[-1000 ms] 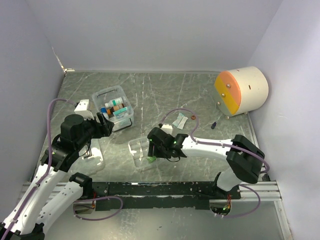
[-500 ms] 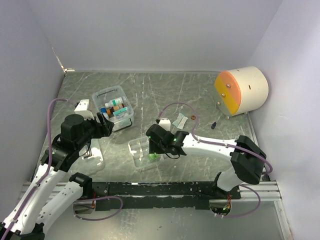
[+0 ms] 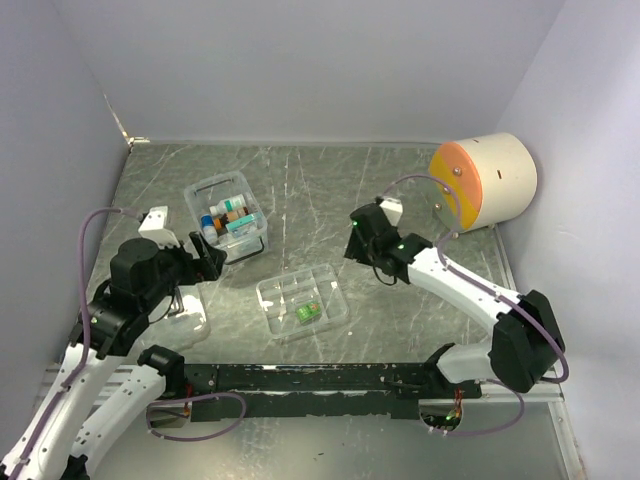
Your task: Organize the medicine kit
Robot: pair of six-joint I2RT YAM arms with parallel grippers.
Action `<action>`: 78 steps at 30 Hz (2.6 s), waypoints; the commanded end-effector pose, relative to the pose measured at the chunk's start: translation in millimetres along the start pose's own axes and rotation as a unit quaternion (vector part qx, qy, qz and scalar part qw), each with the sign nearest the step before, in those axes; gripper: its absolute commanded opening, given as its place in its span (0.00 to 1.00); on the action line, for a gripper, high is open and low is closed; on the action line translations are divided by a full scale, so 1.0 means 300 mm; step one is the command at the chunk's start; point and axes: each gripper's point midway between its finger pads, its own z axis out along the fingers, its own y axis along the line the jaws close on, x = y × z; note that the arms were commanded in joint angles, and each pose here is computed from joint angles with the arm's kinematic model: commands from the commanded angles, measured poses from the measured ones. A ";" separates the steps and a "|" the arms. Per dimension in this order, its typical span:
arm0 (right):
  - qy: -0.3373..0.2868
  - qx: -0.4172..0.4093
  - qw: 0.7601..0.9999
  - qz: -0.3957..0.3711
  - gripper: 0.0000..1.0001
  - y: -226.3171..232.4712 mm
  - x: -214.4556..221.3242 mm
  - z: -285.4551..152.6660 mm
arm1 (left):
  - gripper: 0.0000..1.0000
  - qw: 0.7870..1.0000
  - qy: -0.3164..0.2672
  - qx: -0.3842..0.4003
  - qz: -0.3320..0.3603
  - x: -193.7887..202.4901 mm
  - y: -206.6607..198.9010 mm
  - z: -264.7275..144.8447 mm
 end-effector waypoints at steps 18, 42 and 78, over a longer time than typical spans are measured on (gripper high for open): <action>0.034 0.004 0.997 0.069 0.44 -0.208 -0.100 0.291 | 0.94 0.997 -0.072 0.041 -0.005 -0.070 -0.032 -0.111; 0.076 0.010 0.995 0.059 0.29 -0.287 -0.056 0.453 | 0.92 0.997 -0.069 0.027 -0.008 -0.067 -0.018 -0.102; 0.021 -0.207 0.978 -0.031 0.00 -0.072 0.005 -0.130 | 0.92 0.993 -0.116 0.002 -0.027 -0.109 0.022 -0.159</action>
